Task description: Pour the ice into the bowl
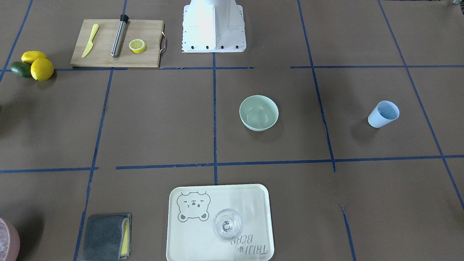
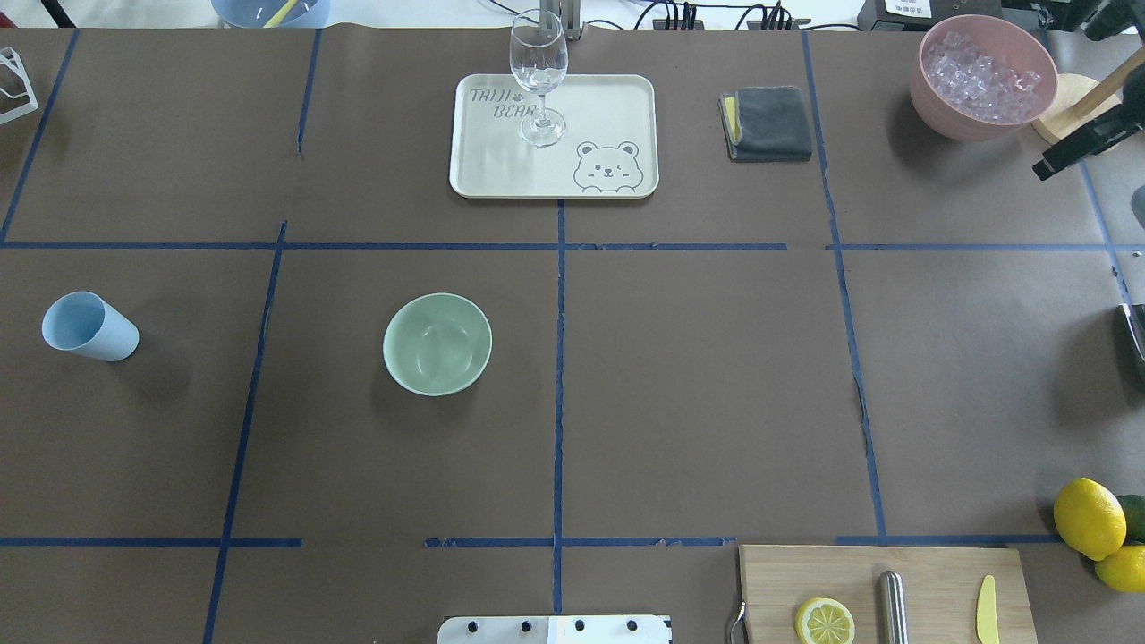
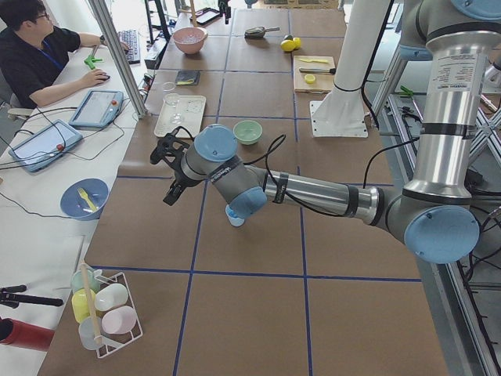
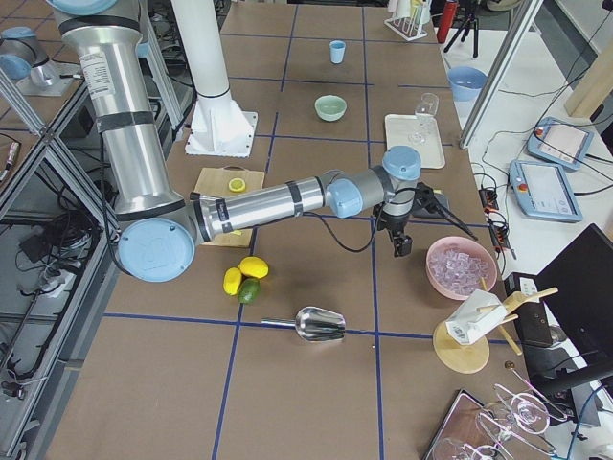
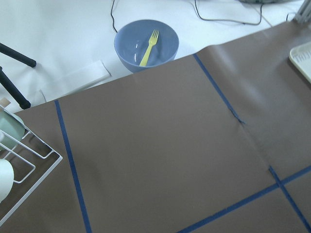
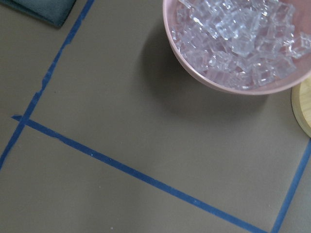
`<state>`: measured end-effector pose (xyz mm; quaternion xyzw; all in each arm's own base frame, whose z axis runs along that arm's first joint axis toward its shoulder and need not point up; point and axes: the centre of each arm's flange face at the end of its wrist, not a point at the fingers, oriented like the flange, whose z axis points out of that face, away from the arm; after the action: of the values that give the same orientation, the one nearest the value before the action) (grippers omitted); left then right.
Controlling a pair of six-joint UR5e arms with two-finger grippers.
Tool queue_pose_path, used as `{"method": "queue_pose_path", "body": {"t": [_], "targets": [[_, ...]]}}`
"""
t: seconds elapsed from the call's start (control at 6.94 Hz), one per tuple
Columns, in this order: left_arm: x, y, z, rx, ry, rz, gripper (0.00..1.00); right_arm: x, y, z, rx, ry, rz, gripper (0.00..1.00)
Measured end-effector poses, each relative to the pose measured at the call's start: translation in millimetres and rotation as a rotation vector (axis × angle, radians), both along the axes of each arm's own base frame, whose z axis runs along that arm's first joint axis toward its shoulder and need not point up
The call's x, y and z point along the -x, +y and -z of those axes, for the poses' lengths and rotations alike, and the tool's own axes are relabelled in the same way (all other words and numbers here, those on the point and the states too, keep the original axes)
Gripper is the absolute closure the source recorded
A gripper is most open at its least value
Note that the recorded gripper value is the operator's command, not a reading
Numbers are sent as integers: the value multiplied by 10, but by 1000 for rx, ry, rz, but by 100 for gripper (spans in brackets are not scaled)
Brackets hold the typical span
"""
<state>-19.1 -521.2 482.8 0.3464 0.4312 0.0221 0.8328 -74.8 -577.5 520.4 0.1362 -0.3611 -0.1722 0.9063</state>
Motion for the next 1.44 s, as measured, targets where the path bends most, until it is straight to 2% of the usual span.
{"method": "queue_pose_path", "body": {"t": [0.29, 0.58, 1.01, 1.44], "targets": [[-914, 342, -106, -39, 22, 143, 0, -160, 153, -124, 14, -9, -23, 0], [-1541, 948, -293, -17, 42, 276, 0, -181, 183, -155, 19, -9, -27, 0], [-2029, 1611, -631, -7, 25, 430, 0, -191, 208, -194, 24, -6, -27, 0], [-2614, 2153, -1009, -8, 44, 542, 0, -210, 236, -237, 30, -3, -29, 0]]}}
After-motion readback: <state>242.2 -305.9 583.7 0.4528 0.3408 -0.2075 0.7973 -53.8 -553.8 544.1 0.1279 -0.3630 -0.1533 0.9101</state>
